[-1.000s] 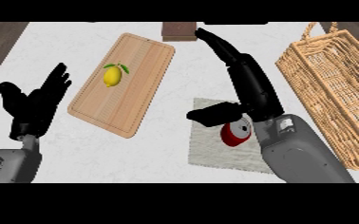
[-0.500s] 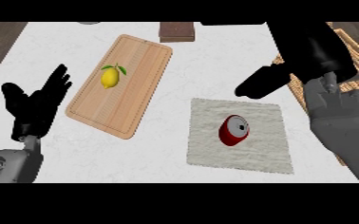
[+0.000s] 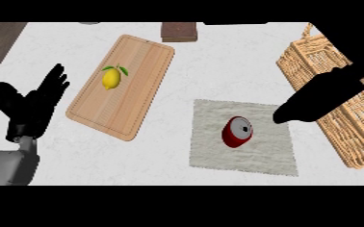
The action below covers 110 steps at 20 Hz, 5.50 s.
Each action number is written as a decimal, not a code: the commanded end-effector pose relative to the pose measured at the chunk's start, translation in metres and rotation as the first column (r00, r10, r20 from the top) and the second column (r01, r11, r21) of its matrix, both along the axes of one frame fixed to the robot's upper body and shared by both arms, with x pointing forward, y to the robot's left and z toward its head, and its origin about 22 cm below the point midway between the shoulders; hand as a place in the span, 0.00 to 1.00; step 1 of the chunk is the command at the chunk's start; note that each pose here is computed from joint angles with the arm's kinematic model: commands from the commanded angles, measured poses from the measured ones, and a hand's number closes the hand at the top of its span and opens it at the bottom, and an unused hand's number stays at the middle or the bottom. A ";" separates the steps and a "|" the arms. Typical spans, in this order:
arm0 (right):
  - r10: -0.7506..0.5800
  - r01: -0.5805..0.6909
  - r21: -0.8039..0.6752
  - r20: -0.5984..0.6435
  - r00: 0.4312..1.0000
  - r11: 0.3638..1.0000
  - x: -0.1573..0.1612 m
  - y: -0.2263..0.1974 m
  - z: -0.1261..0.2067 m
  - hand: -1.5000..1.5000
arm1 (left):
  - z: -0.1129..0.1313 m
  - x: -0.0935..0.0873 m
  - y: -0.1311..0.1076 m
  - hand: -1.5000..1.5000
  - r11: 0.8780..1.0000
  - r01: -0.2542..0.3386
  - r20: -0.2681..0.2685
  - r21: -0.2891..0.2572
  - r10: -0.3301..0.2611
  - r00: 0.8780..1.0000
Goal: Pick the can from the placemat and place it in the basket
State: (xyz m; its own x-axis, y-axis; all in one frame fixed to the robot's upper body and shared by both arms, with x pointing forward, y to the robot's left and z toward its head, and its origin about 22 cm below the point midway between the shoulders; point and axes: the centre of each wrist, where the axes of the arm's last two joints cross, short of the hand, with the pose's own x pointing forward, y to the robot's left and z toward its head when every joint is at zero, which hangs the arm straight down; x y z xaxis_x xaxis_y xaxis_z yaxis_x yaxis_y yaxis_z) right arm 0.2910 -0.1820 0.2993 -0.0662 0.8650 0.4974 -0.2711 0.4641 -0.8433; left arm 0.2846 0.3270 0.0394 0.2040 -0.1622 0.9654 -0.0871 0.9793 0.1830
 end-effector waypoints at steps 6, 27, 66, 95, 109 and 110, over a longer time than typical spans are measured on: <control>-0.060 0.062 0.064 -0.034 0.998 0.996 -0.078 -0.035 0.004 0.00 | -0.005 -0.005 -0.011 0.50 1.000 0.003 0.000 -0.010 -0.003 1.000; -0.112 0.086 0.262 0.083 0.990 0.961 -0.063 -0.005 -0.174 0.00 | 0.008 0.001 -0.026 0.50 0.999 0.048 0.006 -0.011 -0.047 0.999; -0.061 0.065 0.060 -0.069 0.996 0.996 -0.048 -0.025 -0.238 0.00 | -0.003 0.007 -0.020 0.50 1.000 0.021 0.009 -0.012 -0.021 1.000; -0.807 0.809 0.009 -0.067 0.587 0.588 0.084 0.067 -0.228 1.00 | 0.012 0.030 -0.045 0.50 0.989 0.144 0.050 -0.013 -0.144 0.988; -0.856 0.733 0.448 0.329 0.398 0.513 0.124 0.136 -0.121 1.00 | -0.003 0.025 -0.032 0.50 0.994 0.107 0.020 -0.002 -0.107 0.994; -0.865 0.750 0.437 0.327 0.382 0.496 0.131 0.136 -0.116 1.00 | 0.002 0.030 -0.038 0.50 0.993 0.114 0.022 0.014 -0.114 0.993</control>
State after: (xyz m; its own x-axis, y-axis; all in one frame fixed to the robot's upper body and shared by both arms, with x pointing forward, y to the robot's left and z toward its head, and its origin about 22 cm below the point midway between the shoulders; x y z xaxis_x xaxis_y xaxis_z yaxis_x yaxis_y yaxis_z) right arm 0.4122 -0.0642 0.1555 0.3071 0.6550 0.6905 0.6042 0.4264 -0.6731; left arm 0.3145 0.2861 0.0445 0.1578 -0.1829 0.9704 0.0310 0.9831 0.1803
